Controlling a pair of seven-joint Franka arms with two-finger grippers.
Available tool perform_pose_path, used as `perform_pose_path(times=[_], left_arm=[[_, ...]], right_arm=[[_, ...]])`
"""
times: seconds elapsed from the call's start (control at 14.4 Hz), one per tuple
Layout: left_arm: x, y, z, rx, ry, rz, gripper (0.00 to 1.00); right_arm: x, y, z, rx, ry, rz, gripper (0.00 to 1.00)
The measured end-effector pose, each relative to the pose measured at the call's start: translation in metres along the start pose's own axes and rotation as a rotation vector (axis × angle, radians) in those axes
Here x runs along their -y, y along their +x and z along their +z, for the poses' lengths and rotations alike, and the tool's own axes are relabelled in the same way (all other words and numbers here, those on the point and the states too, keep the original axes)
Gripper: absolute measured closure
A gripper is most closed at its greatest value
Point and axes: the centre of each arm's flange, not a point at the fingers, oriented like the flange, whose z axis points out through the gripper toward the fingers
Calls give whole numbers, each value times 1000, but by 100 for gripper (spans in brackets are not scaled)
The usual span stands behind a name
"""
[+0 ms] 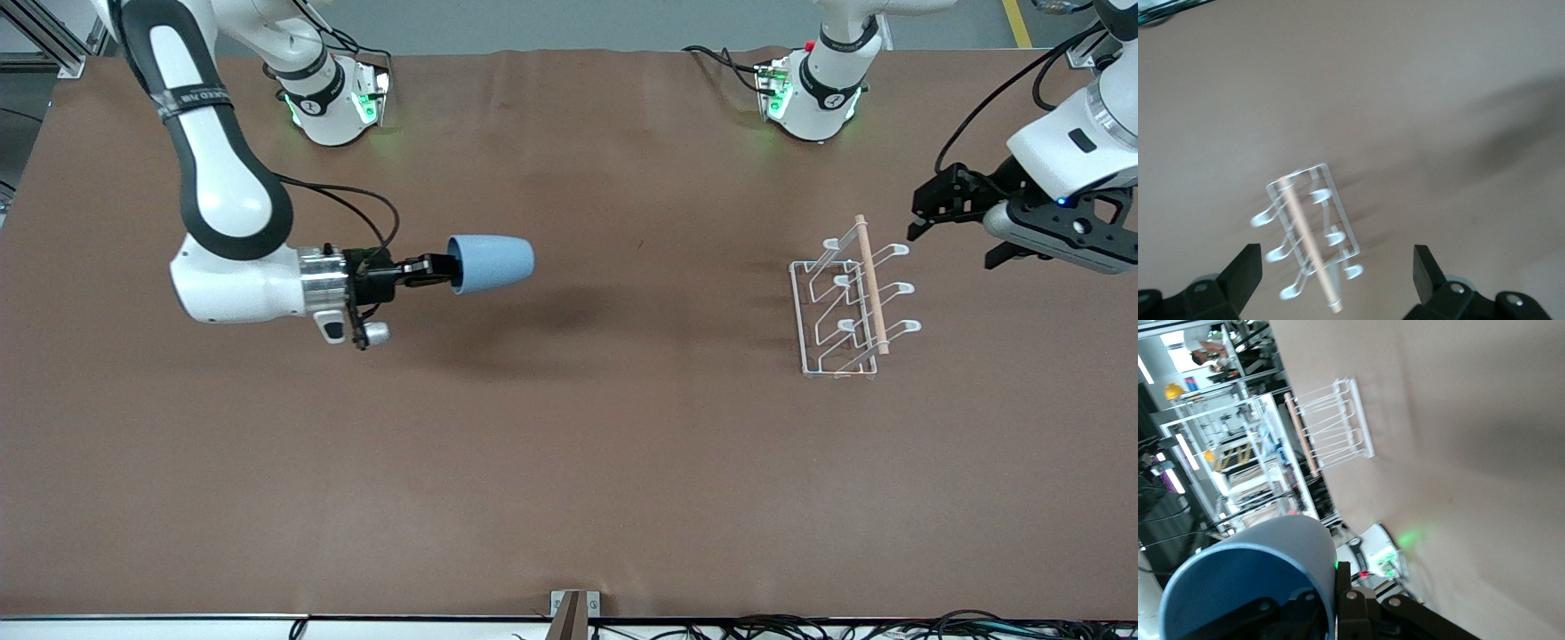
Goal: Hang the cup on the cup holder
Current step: 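Lift the cup with the right gripper while the left gripper approaches, then grasp the cup's base with the left gripper from the right gripper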
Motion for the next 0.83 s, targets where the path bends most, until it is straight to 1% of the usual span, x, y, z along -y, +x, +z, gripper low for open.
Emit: perform_pose_path(times=[0.14,0.21,0.28,0.42,0.55,0.62,0.83], left_arm=[[-9,5,6,-14,-70,109,0],[-19,10,11,-19,-105,166,0],[-35,14,18,-17,-136,223,0],[-84,24,35,6,-184,361,0],[-144,30,53,39,-212,489,0],[-169,32,62,54,-230,533,0],[-222,34,91,94,-288,613,0]], right_arm=[[1,-3,32,38,34,15,95],[2,-5,46,57,40,17,95],[3,-8,58,73,40,13,95],[6,-14,74,96,33,6,95],[8,-18,85,107,27,-1,95],[9,-19,89,110,25,-3,95],[9,-19,89,108,26,-3,95]])
